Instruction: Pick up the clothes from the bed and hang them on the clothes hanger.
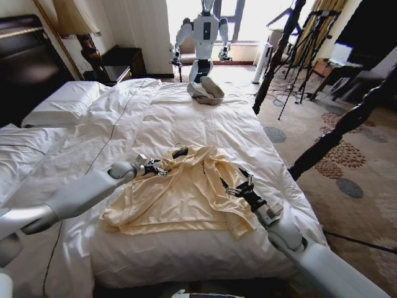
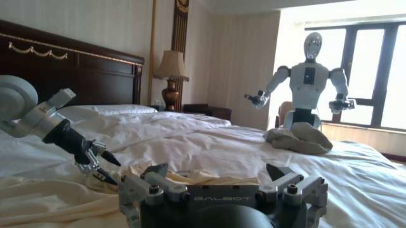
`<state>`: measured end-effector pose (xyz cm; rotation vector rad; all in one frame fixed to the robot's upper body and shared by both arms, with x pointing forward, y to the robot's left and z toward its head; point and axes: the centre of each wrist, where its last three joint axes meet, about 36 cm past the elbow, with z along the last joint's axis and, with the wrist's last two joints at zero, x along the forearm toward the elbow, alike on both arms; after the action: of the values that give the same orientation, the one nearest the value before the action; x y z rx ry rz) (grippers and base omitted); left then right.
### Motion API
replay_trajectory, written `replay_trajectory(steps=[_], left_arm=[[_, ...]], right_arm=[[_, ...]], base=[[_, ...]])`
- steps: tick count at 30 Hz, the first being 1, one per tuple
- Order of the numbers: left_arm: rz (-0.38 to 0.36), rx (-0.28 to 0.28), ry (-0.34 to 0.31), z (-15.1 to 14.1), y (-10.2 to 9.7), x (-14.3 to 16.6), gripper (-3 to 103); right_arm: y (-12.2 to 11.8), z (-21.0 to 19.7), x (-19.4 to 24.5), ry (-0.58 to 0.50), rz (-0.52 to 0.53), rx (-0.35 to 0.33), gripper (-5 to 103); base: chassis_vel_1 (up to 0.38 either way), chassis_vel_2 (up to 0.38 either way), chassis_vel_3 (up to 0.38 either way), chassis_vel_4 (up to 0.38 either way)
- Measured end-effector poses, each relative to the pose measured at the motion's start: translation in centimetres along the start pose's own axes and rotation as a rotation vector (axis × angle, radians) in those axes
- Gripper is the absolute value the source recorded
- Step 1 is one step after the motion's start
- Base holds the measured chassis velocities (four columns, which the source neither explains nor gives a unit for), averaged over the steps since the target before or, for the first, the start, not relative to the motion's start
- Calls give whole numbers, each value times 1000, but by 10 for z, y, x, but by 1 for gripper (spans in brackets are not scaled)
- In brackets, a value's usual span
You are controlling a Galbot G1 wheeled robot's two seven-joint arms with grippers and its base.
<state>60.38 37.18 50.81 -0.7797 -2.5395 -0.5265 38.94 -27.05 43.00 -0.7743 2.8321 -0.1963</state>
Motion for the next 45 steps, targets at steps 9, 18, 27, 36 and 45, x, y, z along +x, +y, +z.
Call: replay_trajectory(steps=[9,18,27,36,45], left_arm=[[-88,9,24,-10,11,-33,99],[-91,-93,66,9,6,-38,94],[-51,-113,103,9,7,-51,72],[-66,-113,93,2,4,-60,48],[-110,-169,73,0,10,-53,25]], right_arm=[[-1,1,4,5,12,5,100],[-3,0,4,-3,18,8,100],[-3,-1,10,-6,34,5,100],[-6,-1,16,-4,50,9,100],[-8,-3,13,-13,50,12,100]], base=[[0,0,0,0],[0,0,0,0],[0,0,0,0],[0,0,0,0],[0,0,0,0]])
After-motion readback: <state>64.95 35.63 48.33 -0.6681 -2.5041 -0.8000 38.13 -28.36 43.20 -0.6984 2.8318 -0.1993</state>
